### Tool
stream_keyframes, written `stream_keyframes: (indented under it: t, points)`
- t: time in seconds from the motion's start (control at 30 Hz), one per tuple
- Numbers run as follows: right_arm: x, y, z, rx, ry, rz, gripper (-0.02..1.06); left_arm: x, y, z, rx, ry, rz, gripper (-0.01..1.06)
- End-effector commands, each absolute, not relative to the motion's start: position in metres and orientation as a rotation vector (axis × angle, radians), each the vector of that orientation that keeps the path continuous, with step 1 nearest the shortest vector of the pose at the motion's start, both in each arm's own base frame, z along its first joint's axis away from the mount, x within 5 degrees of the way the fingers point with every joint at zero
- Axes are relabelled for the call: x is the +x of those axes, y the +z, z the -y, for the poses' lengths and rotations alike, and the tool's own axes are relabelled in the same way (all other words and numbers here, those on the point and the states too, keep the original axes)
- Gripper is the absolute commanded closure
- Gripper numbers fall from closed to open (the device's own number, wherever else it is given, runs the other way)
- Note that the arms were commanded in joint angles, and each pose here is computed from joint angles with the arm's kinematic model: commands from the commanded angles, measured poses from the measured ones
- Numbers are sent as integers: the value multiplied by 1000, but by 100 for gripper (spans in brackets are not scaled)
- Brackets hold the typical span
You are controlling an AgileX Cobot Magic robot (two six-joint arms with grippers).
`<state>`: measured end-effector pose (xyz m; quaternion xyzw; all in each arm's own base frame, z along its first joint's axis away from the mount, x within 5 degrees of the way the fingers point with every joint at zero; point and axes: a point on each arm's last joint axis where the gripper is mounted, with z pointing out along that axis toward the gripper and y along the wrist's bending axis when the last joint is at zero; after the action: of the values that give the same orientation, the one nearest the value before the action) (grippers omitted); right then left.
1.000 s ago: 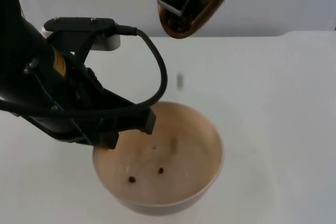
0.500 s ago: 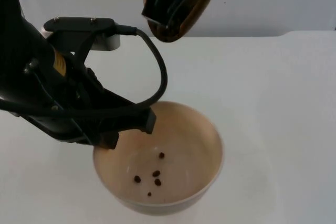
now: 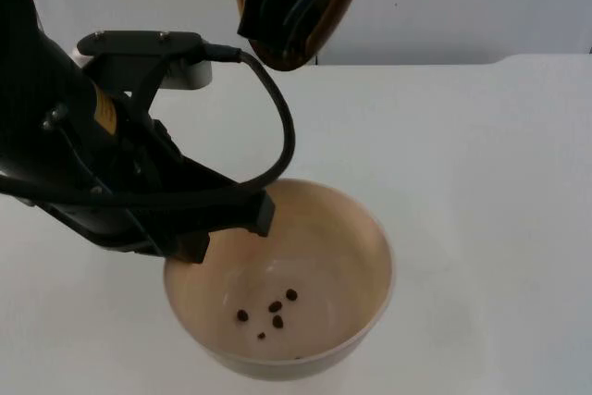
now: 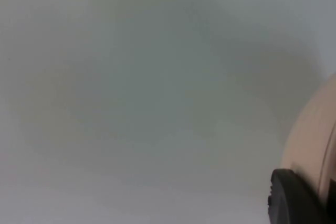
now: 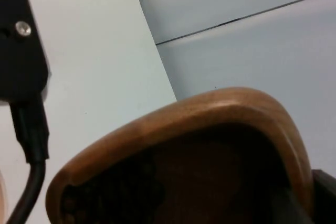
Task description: Pick up the bowl with the left hand and pour the coffee beans from the cup into the bowl with the right hand.
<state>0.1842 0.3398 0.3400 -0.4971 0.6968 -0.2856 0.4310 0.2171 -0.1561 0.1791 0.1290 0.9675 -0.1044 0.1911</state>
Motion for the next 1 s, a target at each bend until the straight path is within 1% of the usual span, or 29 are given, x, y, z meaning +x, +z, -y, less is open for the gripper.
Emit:
stream_keyframes:
  t: [0.0, 0.37, 0.97]
  points:
    - [182, 344, -340, -1245, -726, -1702, 104, 218, 181, 159, 348, -318, -2704, 105]
    - [183, 346, -340, -1268, -760, -1665, 104, 218, 181, 159, 353, -314, -2705, 105]
    - [183, 346, -340, -1295, -778, -1650, 104, 218, 181, 159, 353, -314, -2705, 105]
